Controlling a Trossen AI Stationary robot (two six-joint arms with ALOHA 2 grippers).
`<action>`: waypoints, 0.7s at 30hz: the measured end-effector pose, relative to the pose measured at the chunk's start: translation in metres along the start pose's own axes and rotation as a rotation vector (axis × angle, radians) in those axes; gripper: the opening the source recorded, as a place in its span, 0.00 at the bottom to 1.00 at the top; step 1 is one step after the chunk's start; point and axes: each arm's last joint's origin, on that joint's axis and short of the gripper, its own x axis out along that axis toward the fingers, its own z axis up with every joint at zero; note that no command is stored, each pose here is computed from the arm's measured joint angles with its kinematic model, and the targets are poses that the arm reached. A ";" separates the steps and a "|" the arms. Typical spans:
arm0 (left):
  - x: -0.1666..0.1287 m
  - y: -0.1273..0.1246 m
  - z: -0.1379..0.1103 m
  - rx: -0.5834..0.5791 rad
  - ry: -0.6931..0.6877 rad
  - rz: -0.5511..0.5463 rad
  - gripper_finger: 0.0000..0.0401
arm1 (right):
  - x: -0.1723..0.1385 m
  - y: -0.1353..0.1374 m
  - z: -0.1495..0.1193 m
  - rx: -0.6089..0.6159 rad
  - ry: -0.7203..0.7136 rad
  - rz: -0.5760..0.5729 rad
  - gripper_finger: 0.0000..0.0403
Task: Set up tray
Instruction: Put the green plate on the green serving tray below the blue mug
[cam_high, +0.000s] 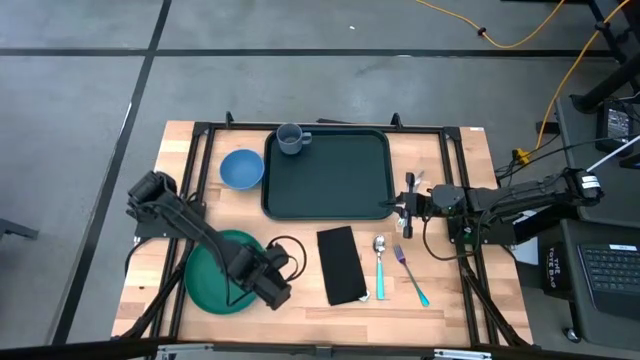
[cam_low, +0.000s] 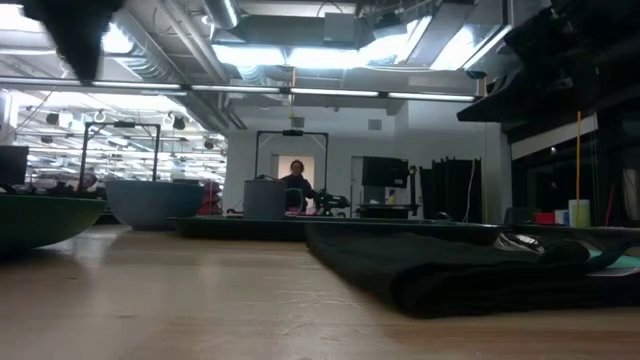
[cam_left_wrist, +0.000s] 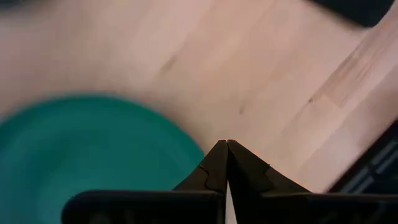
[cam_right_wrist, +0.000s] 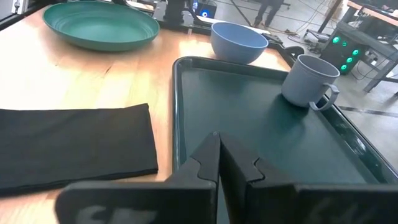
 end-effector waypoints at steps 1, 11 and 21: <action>0.001 -0.001 -0.001 -0.037 0.031 -0.003 0.00 | 0.000 0.000 0.000 -0.001 0.000 0.000 0.03; 0.014 -0.007 -0.016 -0.177 0.109 0.032 0.00 | 0.000 0.000 0.000 -0.026 -0.002 -0.002 0.03; 0.028 -0.011 -0.018 -0.173 0.110 0.071 0.07 | 0.000 -0.001 0.002 -0.025 -0.018 -0.006 0.03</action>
